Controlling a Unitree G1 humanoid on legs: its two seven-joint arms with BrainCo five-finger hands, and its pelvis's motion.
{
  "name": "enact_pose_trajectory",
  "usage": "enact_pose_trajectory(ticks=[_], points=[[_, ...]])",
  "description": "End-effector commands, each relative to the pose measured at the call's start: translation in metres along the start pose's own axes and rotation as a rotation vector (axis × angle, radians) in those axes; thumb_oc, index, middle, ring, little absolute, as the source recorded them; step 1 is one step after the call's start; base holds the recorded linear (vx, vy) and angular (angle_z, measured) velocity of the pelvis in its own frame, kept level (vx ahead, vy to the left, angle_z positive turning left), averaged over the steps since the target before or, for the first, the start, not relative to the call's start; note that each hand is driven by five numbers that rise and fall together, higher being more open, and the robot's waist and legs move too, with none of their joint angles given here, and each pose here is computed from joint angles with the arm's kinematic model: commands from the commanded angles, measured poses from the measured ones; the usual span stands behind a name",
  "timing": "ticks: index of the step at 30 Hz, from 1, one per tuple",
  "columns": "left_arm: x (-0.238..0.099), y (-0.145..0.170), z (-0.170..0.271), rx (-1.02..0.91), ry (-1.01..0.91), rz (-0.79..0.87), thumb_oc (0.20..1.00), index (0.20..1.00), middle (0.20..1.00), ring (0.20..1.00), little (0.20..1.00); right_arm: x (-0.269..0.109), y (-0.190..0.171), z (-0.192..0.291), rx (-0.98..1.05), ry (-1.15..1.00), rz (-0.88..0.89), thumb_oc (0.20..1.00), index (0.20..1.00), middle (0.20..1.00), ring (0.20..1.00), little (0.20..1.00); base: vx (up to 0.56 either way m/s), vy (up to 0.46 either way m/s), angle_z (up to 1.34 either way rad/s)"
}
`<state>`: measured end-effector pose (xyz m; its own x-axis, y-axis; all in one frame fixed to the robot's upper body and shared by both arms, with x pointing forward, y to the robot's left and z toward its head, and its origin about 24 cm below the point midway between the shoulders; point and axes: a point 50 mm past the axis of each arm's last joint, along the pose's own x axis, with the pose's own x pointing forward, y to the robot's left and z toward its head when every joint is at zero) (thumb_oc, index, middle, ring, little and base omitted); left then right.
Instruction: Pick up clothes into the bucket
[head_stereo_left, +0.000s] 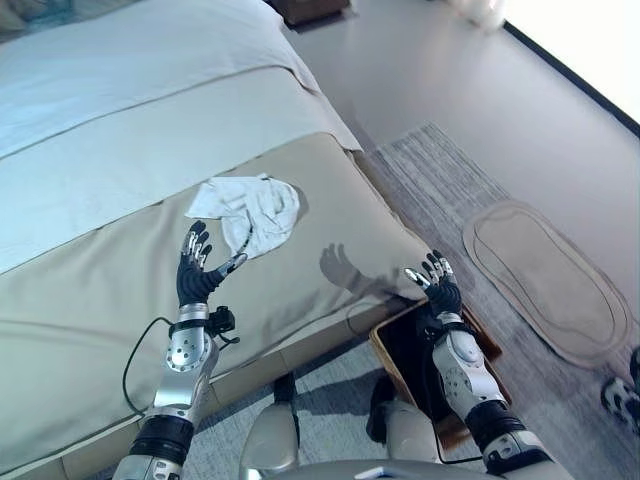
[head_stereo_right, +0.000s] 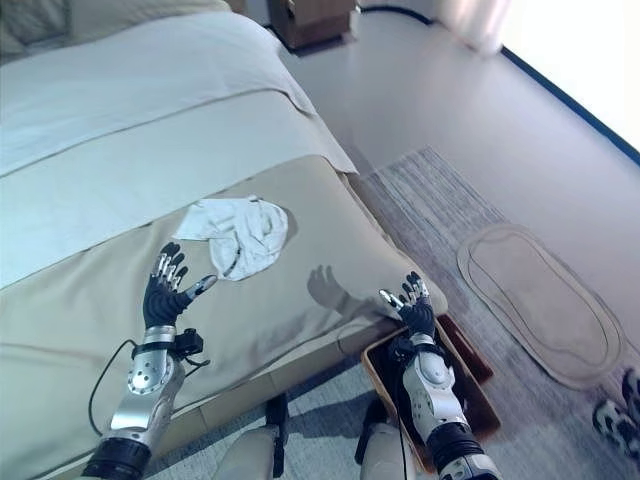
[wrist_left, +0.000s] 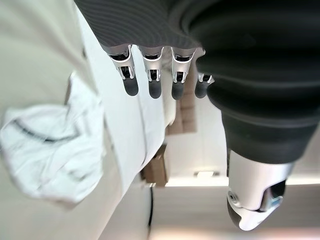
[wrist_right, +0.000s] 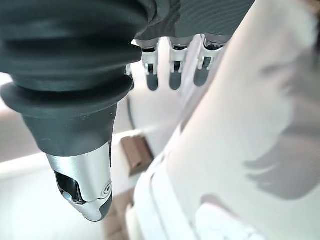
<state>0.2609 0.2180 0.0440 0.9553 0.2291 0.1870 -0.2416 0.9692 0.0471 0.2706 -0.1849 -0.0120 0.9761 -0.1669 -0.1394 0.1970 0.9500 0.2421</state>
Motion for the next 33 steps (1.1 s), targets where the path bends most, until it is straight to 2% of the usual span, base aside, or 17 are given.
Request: enact_pose_trajectory(ticks=[1, 15, 20, 24, 30, 33], points=[[0.011, -0.005, 0.016, 0.053, -0.1, -0.055, 1.0, 1.0, 1.0, 1.0, 1.0, 0.005, -0.007, 0.026, -0.013, -0.133, -0.018, 1.0, 1.0, 1.0, 1.0, 1.0, 0.16, 0.132, 1.0], [0.007, 0.006, 0.007, 0.237, -0.067, -0.079, 1.0, 1.0, 1.0, 1.0, 1.0, -0.003, -0.027, 0.008, -0.021, -0.051, -0.117, 1.0, 1.0, 1.0, 1.0, 1.0, 0.09, 0.141, 0.04], [0.019, -0.004, 0.015, 0.354, -0.109, -0.138, 1.0, 1.0, 1.0, 1.0, 1.0, -0.012, -0.035, 0.004, -0.028, -0.041, -0.134, 1.0, 1.0, 1.0, 1.0, 1.0, 0.07, 0.17, 0.16], [0.023, -0.007, 0.016, 0.377, -0.117, -0.151, 1.0, 1.0, 1.0, 1.0, 1.0, -0.016, -0.038, 0.001, -0.019, -0.036, -0.135, 1.0, 1.0, 1.0, 1.0, 1.0, 0.06, 0.046, 0.19], [0.036, -0.006, 0.031, 0.415, -0.192, -0.12, 1.0, 1.0, 1.0, 1.0, 1.0, -0.026, -0.045, 0.002, 0.012, -0.054, -0.138, 1.0, 1.0, 1.0, 1.0, 1.0, 0.01, -0.065, 0.18], [0.048, -0.009, 0.047, 0.376, -0.261, -0.068, 1.0, 1.0, 1.0, 1.0, 1.0, -0.018, -0.04, 0.014, 0.031, -0.11, -0.129, 1.0, 1.0, 1.0, 1.0, 1.0, -0.22, -0.112, 0.22]])
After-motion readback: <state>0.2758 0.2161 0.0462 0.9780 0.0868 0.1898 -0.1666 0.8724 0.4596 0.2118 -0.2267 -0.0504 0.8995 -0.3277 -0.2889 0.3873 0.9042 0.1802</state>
